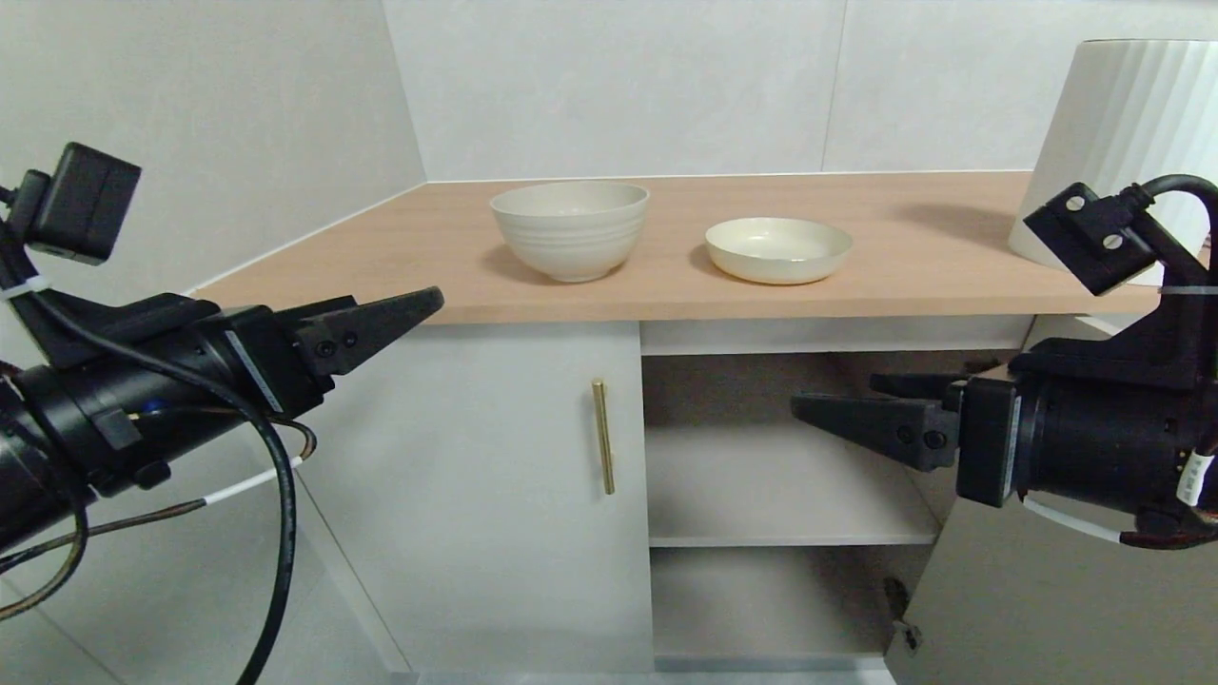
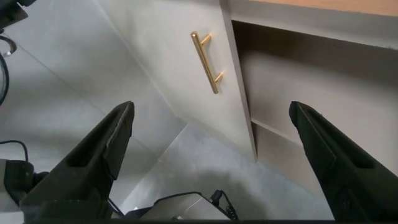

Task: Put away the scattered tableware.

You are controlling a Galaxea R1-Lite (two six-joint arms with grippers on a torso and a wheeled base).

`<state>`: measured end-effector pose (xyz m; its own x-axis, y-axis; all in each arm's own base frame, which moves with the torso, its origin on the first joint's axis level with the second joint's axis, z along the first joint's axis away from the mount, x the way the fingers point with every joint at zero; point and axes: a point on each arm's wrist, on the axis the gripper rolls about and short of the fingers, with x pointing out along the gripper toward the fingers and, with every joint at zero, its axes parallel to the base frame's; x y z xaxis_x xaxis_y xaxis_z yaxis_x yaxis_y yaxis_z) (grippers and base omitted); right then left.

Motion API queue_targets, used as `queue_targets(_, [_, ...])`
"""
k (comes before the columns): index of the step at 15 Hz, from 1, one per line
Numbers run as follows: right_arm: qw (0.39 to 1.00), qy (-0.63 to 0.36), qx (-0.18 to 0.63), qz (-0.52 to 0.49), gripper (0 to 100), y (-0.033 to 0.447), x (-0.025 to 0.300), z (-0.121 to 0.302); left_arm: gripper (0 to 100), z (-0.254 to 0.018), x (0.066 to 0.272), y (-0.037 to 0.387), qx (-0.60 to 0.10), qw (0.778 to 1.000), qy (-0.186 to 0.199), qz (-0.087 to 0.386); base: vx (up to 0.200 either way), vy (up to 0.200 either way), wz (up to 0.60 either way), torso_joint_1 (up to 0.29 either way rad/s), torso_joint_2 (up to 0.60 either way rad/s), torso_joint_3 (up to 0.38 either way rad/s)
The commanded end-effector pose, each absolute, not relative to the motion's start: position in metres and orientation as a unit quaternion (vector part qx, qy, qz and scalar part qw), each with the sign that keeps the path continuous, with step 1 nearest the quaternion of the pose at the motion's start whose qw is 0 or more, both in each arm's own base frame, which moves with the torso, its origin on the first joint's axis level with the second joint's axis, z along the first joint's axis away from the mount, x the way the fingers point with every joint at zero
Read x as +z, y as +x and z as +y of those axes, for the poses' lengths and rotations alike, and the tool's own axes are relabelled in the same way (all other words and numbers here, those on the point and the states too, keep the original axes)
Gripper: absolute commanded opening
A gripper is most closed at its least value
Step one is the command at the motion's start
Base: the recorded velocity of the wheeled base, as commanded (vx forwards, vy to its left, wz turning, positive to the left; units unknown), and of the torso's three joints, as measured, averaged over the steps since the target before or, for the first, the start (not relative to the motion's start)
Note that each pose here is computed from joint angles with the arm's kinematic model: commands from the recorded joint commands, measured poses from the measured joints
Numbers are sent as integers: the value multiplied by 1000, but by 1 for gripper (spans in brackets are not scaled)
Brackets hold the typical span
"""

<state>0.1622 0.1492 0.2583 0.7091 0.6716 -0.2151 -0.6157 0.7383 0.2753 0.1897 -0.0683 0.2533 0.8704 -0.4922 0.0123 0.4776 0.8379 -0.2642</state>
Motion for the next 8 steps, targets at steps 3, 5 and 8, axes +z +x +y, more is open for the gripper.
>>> queue_targets(3, [920,92,350,152,100,162,258,149,100,-72,251,199,-253,958,-130,37,0,0,0,56,-242,-240])
queue_targets(5, [920,93,351,150,100,162,258,149,100,-74,256,205,-260,956,-129,34,0,0,0,124,-356,-322])
queue_targets(8, [919,88,349,159,100,168,254,155,100,-79,263,216,-282,948,-128,72,0,0,0,126,-527,-305])
